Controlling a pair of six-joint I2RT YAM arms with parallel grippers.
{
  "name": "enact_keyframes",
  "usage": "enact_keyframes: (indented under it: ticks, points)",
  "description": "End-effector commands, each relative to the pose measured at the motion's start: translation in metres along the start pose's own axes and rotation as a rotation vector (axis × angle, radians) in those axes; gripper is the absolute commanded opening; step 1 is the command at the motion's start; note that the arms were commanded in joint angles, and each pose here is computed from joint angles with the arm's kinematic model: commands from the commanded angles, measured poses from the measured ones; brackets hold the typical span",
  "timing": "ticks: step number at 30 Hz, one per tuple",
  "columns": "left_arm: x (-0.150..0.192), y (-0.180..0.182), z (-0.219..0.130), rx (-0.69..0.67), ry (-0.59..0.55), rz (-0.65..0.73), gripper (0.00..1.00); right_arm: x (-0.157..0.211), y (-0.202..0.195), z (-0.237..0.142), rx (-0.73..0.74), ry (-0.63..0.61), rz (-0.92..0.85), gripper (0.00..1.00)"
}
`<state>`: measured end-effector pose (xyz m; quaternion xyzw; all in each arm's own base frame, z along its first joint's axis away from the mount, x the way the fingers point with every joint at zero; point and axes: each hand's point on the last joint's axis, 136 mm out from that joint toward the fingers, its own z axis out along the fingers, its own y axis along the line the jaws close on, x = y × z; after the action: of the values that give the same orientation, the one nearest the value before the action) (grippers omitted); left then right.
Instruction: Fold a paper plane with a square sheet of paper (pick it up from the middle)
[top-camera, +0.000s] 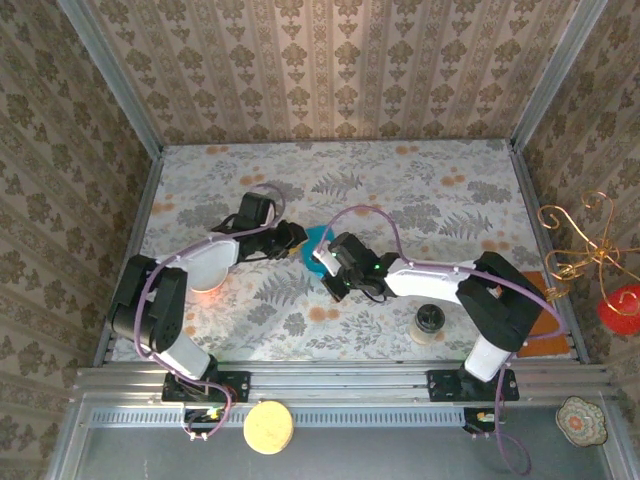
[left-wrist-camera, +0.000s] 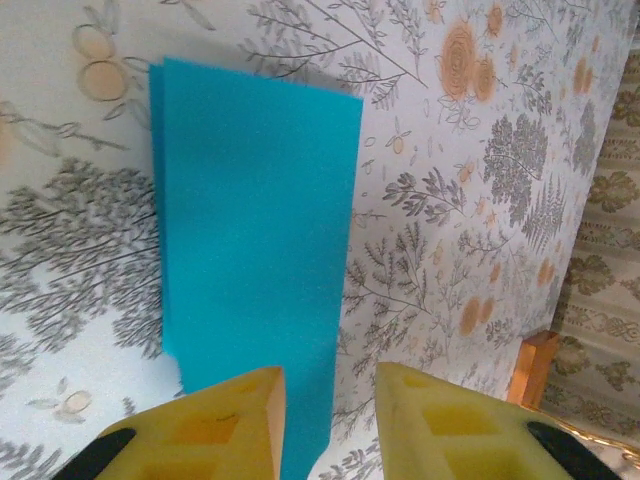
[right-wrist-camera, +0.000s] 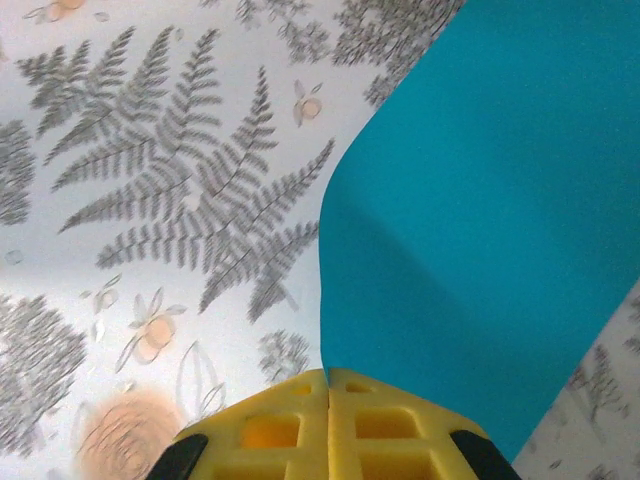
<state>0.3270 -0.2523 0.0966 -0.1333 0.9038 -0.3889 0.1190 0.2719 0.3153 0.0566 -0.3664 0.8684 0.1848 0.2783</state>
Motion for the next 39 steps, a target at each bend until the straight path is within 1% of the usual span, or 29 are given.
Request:
enact_keyframes:
  ticks: [1,6,11,17,23,31,39]
  points:
    - [0.006,0.003,0.019,-0.044,0.042,0.051,0.29,0.002,0.02,-0.014,-0.13,-0.002,0.085,0.04]
    - [0.01,0.006,0.046,-0.087,0.11,0.077,0.24,0.003,0.024,-0.022,-0.183,-0.017,0.123,0.02]
    - [0.008,0.013,0.063,-0.155,0.141,0.107,0.21,0.005,0.017,-0.022,-0.198,-0.019,0.164,0.0]
    - [0.016,0.037,0.076,-0.231,0.19,0.083,0.15,0.004,0.008,-0.023,-0.193,-0.031,0.215,0.0]
    - [0.023,0.05,0.079,-0.282,0.223,0.084,0.12,0.004,-0.008,-0.022,-0.175,-0.038,0.287,0.0]
    - [0.026,0.048,0.081,-0.259,0.236,0.091,0.1,0.009,-0.031,-0.013,-0.124,-0.012,0.372,0.0]
    - [0.027,0.04,0.082,-0.223,0.246,0.098,0.1,0.017,-0.032,-0.003,-0.132,0.039,0.391,0.0]
